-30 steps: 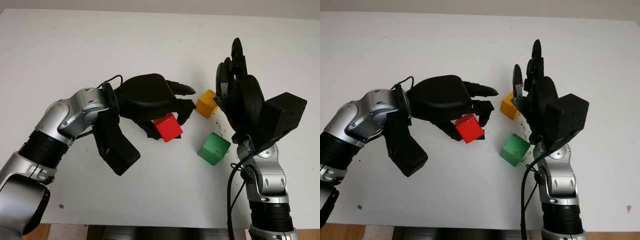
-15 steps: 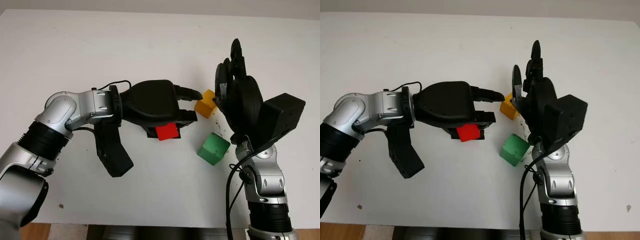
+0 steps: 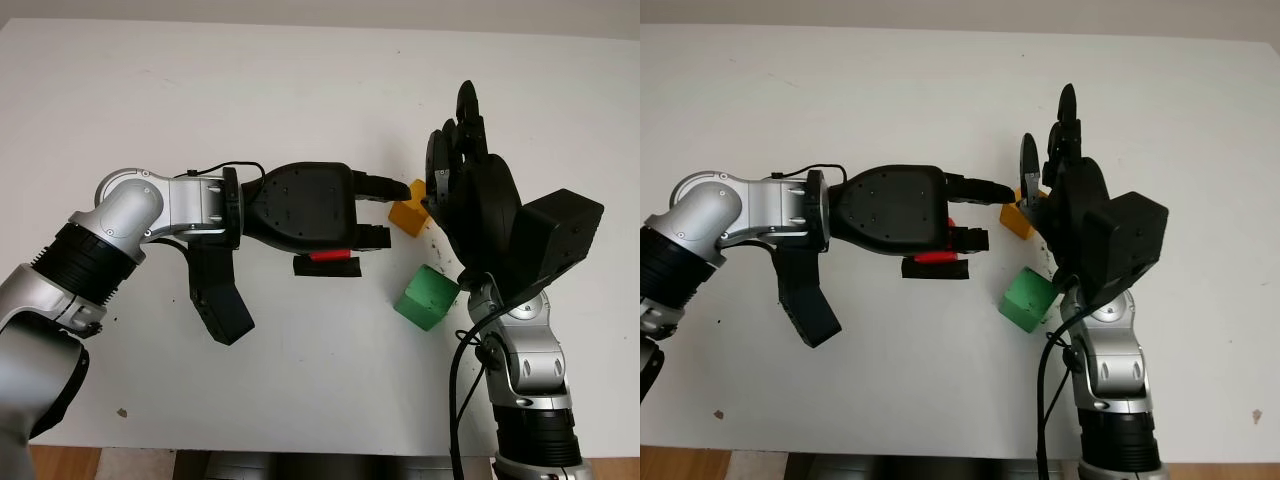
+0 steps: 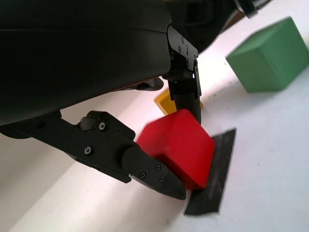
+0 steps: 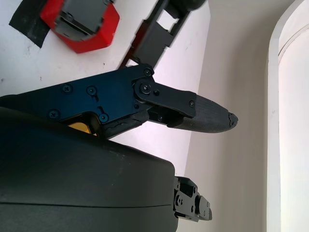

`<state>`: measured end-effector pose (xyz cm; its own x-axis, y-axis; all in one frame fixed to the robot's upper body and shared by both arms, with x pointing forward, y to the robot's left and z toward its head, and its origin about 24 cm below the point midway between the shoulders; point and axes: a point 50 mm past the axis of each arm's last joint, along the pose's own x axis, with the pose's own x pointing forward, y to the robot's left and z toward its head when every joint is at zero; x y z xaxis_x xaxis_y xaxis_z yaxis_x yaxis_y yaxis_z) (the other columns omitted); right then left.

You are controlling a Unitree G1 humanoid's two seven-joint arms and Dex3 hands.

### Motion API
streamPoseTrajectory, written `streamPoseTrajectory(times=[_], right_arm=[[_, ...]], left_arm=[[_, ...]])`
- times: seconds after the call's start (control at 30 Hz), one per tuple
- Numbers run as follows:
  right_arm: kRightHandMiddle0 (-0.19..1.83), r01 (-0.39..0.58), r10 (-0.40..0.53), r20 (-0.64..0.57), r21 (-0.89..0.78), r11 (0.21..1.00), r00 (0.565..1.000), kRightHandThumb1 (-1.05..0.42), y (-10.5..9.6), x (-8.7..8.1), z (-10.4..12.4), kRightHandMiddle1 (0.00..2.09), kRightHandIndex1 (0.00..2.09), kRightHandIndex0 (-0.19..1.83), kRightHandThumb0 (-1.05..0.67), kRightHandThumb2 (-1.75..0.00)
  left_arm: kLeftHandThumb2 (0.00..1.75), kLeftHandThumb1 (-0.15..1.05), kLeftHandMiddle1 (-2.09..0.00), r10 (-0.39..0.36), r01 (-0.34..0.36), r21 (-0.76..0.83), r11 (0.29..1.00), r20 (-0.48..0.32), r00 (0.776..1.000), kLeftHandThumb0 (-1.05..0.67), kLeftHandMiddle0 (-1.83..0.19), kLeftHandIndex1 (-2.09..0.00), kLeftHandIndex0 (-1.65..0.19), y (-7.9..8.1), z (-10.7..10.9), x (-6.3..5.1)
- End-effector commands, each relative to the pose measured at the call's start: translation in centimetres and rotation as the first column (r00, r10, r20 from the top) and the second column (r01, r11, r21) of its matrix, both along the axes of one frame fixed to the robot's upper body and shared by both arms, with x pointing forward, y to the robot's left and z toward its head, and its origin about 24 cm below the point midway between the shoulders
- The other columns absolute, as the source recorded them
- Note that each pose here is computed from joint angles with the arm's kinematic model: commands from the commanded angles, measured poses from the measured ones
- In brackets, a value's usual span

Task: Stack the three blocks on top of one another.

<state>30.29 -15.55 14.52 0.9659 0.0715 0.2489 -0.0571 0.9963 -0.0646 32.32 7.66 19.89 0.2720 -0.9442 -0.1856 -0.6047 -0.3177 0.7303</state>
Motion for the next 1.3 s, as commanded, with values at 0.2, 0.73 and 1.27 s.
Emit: streamPoseTrajectory(times=[0.2,0.73,1.27], right_arm=[[-0.19,0.010,-0.010,0.000,0.010,1.000,1.000,-1.05,-0.1,-0.3,0.1,0.00,0.00,-0.19,-0.68,-0.66],[-0.19,0.008,-0.008,0.003,0.005,1.000,1.000,-1.05,-0.1,-0.2,0.1,0.00,0.00,-0.19,-0.68,-0.67],[-0.19,0.018,-0.018,0.001,0.006,1.000,1.000,-1.05,0.0,-0.2,-0.1,0.00,0.00,-0.19,-0.69,-0.66]], left_arm=[[0.05,0.91,-0.06,-0.009,0.011,0.041,0.999,-0.053,0.999,-0.39,-0.28,-1.87,-0.47,0.1,-0.7,-0.3],[0.05,0.95,-0.03,0.003,-0.006,-0.030,1.000,-0.106,0.994,-0.51,-0.05,-0.48,-0.08,0.2,-0.7,-0.6],[0.05,0.92,0.00,0.186,-0.196,-0.125,0.973,-0.086,0.979,-0.85,0.19,0.00,0.19,1.6,3.1,0.8]])
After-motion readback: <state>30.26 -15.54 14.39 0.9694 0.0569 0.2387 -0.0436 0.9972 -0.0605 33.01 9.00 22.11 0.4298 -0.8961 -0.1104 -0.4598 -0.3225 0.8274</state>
